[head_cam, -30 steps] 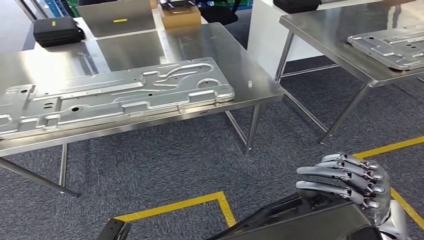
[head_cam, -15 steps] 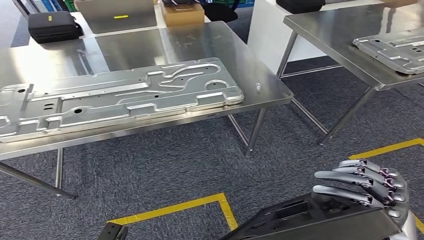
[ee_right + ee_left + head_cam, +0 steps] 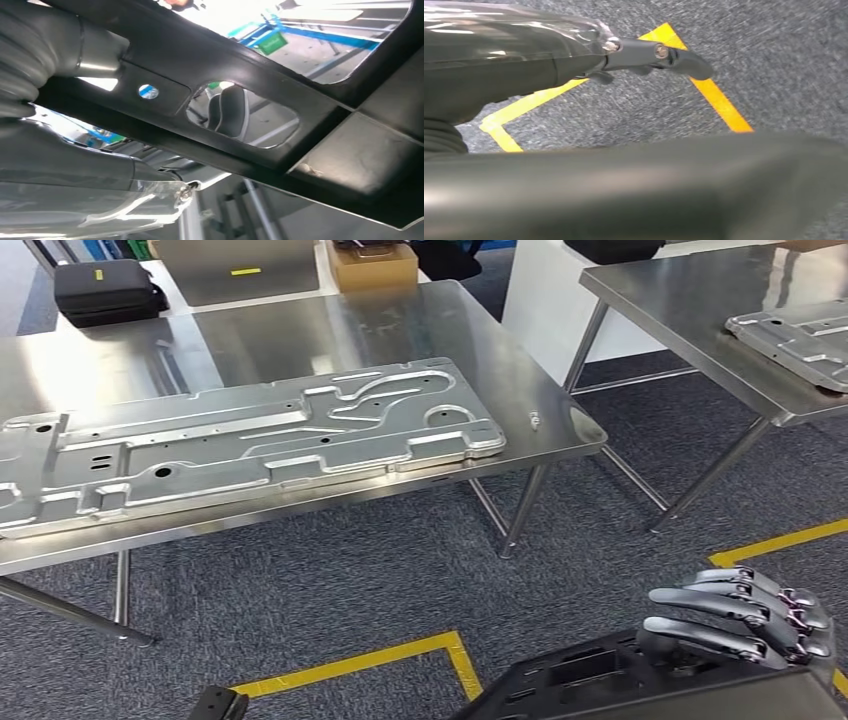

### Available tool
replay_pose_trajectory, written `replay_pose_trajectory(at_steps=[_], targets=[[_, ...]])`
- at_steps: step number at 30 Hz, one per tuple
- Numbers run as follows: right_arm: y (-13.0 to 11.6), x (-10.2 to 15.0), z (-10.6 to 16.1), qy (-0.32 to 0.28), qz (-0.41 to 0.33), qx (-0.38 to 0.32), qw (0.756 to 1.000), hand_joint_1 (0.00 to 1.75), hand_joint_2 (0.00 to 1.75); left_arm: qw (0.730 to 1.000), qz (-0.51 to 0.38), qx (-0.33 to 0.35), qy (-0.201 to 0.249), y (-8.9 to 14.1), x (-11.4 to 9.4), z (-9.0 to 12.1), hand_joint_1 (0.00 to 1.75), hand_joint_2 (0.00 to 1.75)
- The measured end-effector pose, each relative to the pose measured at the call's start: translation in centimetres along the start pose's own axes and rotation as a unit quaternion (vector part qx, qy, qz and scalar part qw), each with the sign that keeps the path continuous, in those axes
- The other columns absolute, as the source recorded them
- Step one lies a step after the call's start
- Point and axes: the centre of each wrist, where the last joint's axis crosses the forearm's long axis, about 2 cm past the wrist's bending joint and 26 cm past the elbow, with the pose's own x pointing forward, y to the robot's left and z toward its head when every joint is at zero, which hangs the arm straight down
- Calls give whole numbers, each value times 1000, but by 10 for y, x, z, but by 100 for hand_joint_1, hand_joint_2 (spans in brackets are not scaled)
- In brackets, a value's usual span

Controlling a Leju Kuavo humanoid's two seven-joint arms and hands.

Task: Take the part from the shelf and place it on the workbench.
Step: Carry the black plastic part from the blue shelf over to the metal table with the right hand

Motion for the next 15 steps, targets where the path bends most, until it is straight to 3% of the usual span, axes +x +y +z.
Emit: replay_pose_trajectory(at_steps=[15], targets=[[-3, 4, 4, 17, 3, -13, 1000, 175, 175, 1000, -9, 1, 10, 4, -1, 0, 0, 0]])
